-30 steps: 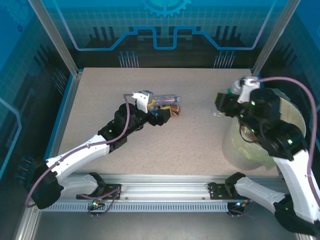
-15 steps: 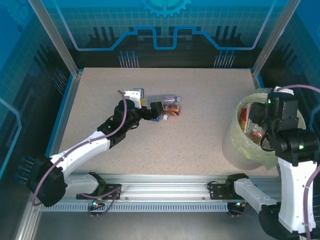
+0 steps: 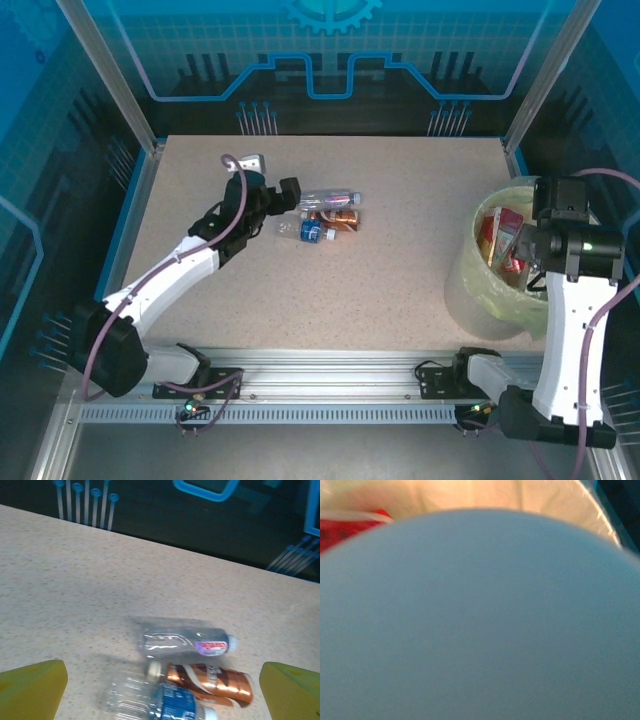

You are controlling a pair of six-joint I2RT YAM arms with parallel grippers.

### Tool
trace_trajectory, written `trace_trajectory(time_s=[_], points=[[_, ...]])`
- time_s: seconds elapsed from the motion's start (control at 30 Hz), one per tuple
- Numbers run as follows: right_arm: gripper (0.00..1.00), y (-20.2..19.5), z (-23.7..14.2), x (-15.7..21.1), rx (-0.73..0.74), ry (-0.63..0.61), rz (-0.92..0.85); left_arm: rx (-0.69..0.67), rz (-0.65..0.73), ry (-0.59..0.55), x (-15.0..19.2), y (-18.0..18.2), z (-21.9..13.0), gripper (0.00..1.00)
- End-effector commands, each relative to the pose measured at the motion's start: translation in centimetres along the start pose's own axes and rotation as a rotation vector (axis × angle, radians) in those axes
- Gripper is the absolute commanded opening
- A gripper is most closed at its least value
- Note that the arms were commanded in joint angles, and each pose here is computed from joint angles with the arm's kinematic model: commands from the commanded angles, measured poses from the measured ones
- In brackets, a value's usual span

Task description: Put the plastic bottles in the bin

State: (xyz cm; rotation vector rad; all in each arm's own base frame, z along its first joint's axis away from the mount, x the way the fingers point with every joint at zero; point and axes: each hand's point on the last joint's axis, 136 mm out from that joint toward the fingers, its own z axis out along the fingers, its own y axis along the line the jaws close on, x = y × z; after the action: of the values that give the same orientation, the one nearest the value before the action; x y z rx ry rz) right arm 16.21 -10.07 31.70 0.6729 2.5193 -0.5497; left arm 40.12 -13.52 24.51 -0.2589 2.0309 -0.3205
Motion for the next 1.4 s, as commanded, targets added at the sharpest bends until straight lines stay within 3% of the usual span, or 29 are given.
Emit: trace_trajectory(time_s=[0.0,0.23,0.43,0.6,0.93,1.17,1.37], points=[[0.67,-0.1,1.2,0.6,0.010,0.064,-0.027,-0.064,-0.053,0.015,-0.2,1.6,0.1,0.99],[1.00,0.3,1.4,-1.0,-0.012,-0.002,0.006,-0.056,-0.065,0.077,1.4,1.5,1.4,0.99],[1.00,-0.6,0.0,-1.9,0.002,-0.080,0.043,-0.058,-0.052,0.120,1.7,1.4,3.1,0.99],[1.00,0.3,-1.9,-2.5,-0.095,-0.171,0.075,-0.022,-0.066,0.195,2.4,0.6,5.4,0.99],[1.00,5.2,-6.1,-2.7,-0.441,-0.304,0.055,0.109,-0.087,0.373,4.3,-0.4,10.8,0.99],[1.00,7.6,-8.0,-2.0,-0.594,-0.302,0.005,0.251,-0.090,0.358,4.5,-1.3,12.4,0.99],[1.00,13.0,-12.0,-0.8,-0.940,-0.343,-0.132,0.329,-0.161,0.447,7.1,-1.7,14.2,0.99]])
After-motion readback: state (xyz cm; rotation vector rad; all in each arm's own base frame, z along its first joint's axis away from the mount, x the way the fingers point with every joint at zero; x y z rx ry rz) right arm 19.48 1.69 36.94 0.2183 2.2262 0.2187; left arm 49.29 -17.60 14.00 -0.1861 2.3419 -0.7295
